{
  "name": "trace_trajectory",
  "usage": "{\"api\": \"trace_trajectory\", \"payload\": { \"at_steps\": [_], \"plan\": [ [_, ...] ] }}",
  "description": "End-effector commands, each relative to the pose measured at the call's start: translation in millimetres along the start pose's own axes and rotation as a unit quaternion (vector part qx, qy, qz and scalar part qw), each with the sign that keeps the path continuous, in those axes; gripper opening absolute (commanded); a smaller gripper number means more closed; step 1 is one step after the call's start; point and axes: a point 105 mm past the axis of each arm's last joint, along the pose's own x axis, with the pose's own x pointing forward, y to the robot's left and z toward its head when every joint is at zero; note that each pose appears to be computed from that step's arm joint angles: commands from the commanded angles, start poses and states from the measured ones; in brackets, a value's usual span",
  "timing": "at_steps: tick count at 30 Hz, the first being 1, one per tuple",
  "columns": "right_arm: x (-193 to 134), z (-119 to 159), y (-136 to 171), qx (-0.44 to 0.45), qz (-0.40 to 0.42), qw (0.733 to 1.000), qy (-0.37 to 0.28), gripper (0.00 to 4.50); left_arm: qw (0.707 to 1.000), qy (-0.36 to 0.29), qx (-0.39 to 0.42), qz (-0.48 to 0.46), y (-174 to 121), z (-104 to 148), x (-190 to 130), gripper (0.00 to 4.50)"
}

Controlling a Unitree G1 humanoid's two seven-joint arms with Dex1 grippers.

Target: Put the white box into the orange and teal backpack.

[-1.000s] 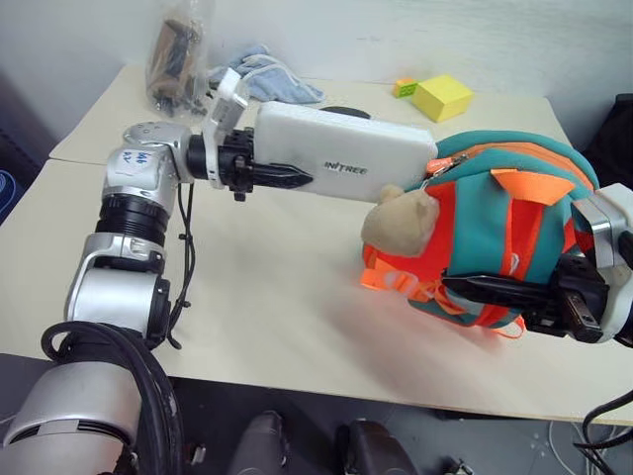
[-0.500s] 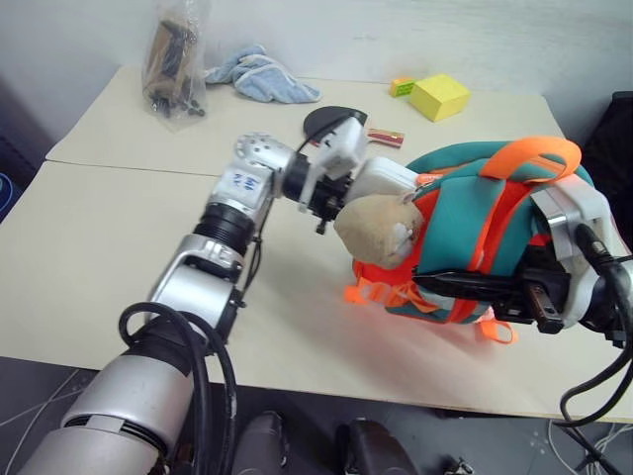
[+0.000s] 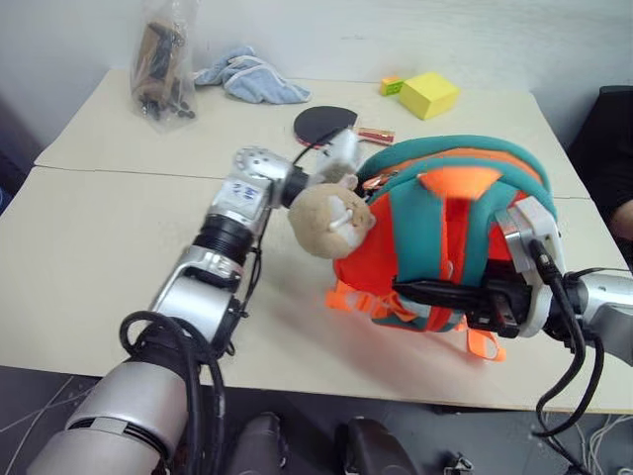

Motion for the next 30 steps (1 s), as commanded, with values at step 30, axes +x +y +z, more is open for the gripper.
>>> {"api": "trace_trajectory", "payload": {
  "at_steps": [30],
  "plan": [
    [3,9,8,-0.015,-0.02,0.998,-0.05,0.0,0.992,-0.027,0.087,0.09,-16,37,-29,3.87]
  ]
}}
